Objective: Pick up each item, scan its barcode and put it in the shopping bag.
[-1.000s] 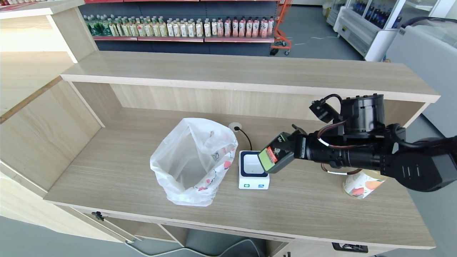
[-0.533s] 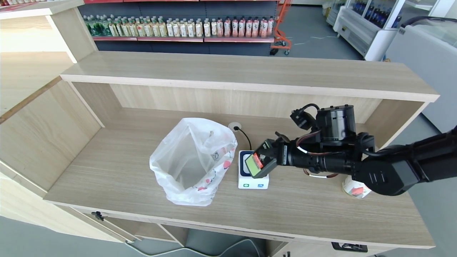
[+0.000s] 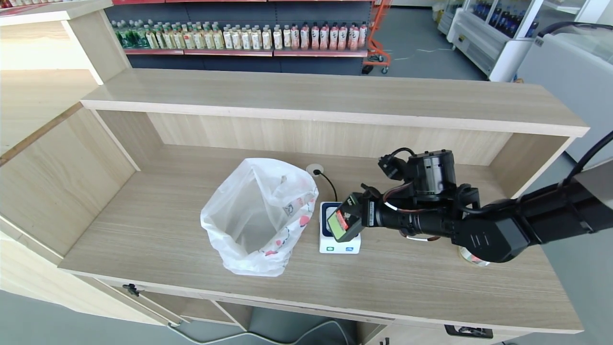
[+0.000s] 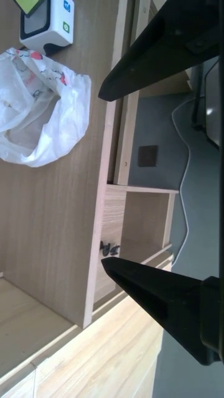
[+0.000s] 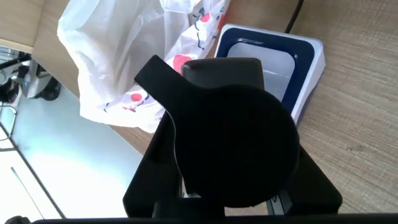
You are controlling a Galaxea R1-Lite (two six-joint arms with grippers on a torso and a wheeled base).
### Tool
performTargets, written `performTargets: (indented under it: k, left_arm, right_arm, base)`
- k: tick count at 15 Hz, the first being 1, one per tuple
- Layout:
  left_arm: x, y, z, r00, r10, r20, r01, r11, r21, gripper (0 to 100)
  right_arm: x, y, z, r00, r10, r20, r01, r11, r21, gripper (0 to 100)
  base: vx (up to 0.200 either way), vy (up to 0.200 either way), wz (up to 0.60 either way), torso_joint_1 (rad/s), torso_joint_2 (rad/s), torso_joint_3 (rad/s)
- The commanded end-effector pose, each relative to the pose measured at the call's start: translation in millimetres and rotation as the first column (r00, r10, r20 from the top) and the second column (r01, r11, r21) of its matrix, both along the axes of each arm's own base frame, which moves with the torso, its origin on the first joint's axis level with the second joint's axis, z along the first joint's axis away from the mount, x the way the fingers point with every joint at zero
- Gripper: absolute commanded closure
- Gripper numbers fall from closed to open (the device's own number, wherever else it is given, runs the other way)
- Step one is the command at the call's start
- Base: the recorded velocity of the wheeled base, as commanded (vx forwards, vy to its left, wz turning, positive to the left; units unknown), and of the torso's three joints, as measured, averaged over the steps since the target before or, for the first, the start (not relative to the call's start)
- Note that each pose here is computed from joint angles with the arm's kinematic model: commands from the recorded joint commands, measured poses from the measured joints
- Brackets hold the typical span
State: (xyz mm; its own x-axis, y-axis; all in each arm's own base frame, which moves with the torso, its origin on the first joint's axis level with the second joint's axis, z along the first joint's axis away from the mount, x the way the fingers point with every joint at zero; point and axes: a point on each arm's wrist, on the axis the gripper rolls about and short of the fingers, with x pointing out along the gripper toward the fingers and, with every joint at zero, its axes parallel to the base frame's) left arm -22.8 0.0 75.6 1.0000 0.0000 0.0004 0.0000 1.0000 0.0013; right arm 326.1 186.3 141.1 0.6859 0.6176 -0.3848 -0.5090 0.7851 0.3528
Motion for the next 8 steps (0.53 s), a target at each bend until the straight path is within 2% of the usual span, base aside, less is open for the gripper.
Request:
performTargets:
  k: [1,8]
  left_arm:
    - [0.1,0.0,-0.1,1.000,0.000,-0.002,0.000,1.000,0.000,0]
    - [0.1,0.0,-0.1,1.000,0.000,-0.002,0.000,1.000,0.000,0]
  right_arm:
    - [5.7,4.4,-4.8,1.000,0.003,0.006,-0.003,1.000,0.006,100]
    - [21.5,23.9,-17.9,1.000,0.023,0.015,-0.023,1.000,0.016,100]
  base:
    - [0.000,0.000,0.00,0.000,0.00,0.000]
    - [0.000,0.000,0.00,0.000,0.00,0.000]
